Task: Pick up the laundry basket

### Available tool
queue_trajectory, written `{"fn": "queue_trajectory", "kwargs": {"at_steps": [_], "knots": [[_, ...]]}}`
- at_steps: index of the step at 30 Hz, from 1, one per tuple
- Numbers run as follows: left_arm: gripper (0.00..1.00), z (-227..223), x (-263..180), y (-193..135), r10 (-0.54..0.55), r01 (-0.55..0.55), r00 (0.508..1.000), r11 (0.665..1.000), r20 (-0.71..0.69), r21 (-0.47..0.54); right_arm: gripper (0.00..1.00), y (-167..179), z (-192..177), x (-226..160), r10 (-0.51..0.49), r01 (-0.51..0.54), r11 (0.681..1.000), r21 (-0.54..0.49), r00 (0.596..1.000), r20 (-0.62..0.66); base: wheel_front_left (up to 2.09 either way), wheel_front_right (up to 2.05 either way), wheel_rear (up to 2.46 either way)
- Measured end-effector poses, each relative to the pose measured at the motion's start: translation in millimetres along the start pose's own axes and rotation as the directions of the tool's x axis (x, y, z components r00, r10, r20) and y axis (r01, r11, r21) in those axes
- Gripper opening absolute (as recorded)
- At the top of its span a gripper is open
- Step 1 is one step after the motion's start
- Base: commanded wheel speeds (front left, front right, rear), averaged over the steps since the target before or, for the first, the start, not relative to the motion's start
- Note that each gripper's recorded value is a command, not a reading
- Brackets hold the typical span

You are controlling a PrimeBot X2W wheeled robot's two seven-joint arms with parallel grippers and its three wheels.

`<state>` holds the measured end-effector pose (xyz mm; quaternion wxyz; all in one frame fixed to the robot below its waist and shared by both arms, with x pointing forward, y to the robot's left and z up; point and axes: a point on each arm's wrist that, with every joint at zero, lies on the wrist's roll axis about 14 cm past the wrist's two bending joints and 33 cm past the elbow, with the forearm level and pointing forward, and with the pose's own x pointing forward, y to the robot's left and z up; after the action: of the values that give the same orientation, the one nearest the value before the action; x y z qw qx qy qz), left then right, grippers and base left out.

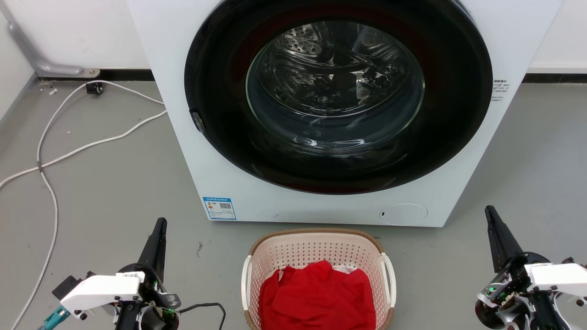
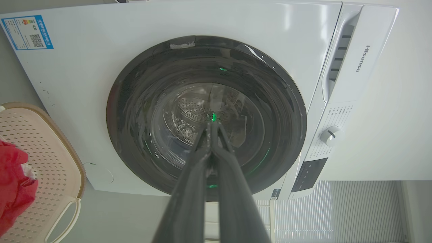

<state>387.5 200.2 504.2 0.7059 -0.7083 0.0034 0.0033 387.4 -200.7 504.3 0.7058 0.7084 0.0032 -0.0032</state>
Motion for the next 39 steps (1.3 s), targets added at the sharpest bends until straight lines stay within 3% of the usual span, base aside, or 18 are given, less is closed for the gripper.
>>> {"fn": "queue_trajectory", "kwargs": {"at_steps": [27,28,33,39], "knots": [[0.00,0.0,0.0,0.0,0.000,0.000,1.000,1.000,0.000,0.000,0.00,0.0,0.0,0.0,0.000,0.000,1.000,0.000,1.000,0.000,0.00,0.00,0.00],[1.00,-0.4,-1.1,3.4,0.010,-0.010,1.000,1.000,0.000,-0.002,1.00,-3.5,0.0,-1.3,-0.010,0.010,1.000,0.001,1.000,0.000,0.00,0.00,0.00],[1.00,-1.6,-13.3,28.5,0.084,-0.084,0.996,0.996,0.003,-0.009,1.00,-29.5,1.4,-14.2,-0.087,0.087,0.996,0.007,0.996,0.011,0.00,0.00,0.00],[1.00,-0.1,-11.9,23.0,0.072,-0.073,0.997,0.995,0.020,0.069,1.00,-25.6,3.5,-13.6,-0.078,0.079,0.995,-0.056,0.997,0.030,0.00,0.00,0.00]]}}
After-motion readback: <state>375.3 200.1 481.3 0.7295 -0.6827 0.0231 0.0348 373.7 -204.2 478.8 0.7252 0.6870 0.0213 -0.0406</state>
